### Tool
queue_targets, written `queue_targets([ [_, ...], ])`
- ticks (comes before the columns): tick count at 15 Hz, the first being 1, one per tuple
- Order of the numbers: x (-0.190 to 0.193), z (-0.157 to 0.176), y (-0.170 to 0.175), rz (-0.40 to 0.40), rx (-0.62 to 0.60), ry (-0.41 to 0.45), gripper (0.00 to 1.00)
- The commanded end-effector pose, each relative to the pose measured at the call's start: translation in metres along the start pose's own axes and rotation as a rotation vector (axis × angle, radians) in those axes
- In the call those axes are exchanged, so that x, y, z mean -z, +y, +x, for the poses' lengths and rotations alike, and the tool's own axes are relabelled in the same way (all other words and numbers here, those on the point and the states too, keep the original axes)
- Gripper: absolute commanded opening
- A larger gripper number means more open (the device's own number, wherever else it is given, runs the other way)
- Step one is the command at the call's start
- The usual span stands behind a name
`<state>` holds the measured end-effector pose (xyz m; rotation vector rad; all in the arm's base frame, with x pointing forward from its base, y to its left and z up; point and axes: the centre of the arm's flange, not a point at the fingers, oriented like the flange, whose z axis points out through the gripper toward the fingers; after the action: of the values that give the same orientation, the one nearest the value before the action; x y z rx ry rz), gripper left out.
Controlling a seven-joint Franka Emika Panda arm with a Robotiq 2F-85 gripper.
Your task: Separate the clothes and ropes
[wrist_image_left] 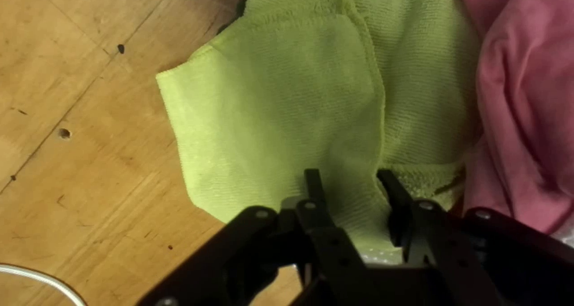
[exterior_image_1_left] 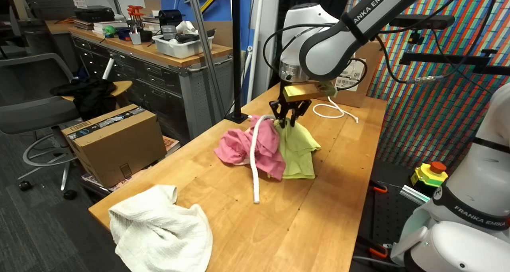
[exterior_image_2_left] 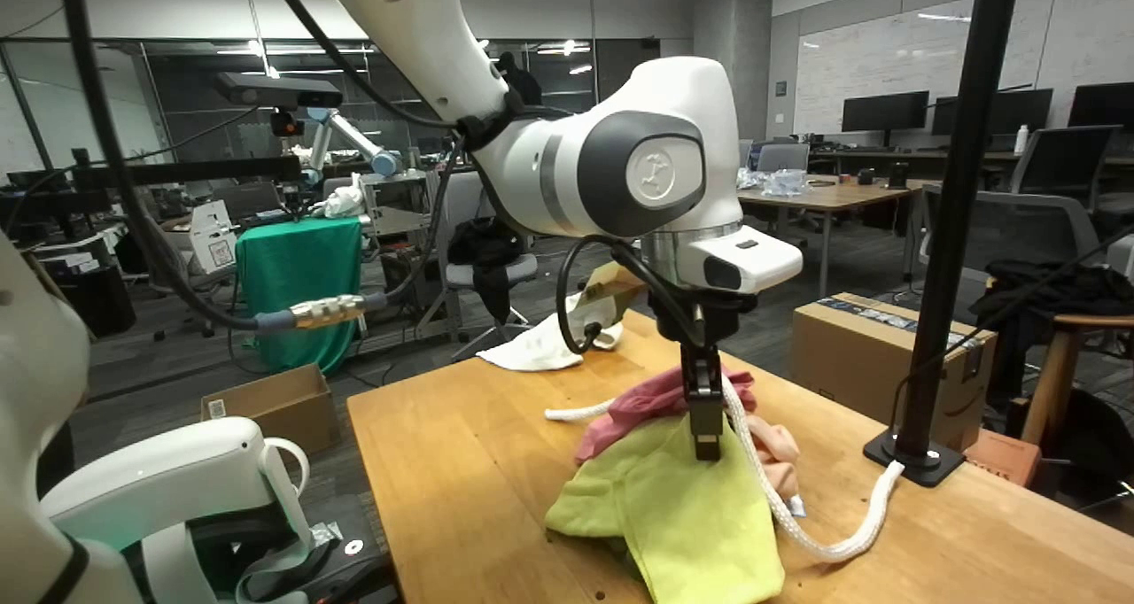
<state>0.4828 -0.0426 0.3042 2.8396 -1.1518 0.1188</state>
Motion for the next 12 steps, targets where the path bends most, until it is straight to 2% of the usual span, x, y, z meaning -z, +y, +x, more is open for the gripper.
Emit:
queue_targets([
  [1,0.003,-0.002,0.009,0.025,0.016,0.032,0.06],
  [4,0.014,-0.006,0.014,0.044,0.014,0.05,0.02],
  [6,0.028,-0.007,0.019,0.064,0.011,0.071,0.06],
  [10,0.09,0.008,0.028,0.13,-0.007,0.167,0.07],
  [12,0.13,0.016,0.037,0.169,-0.028,0.249,0.07],
])
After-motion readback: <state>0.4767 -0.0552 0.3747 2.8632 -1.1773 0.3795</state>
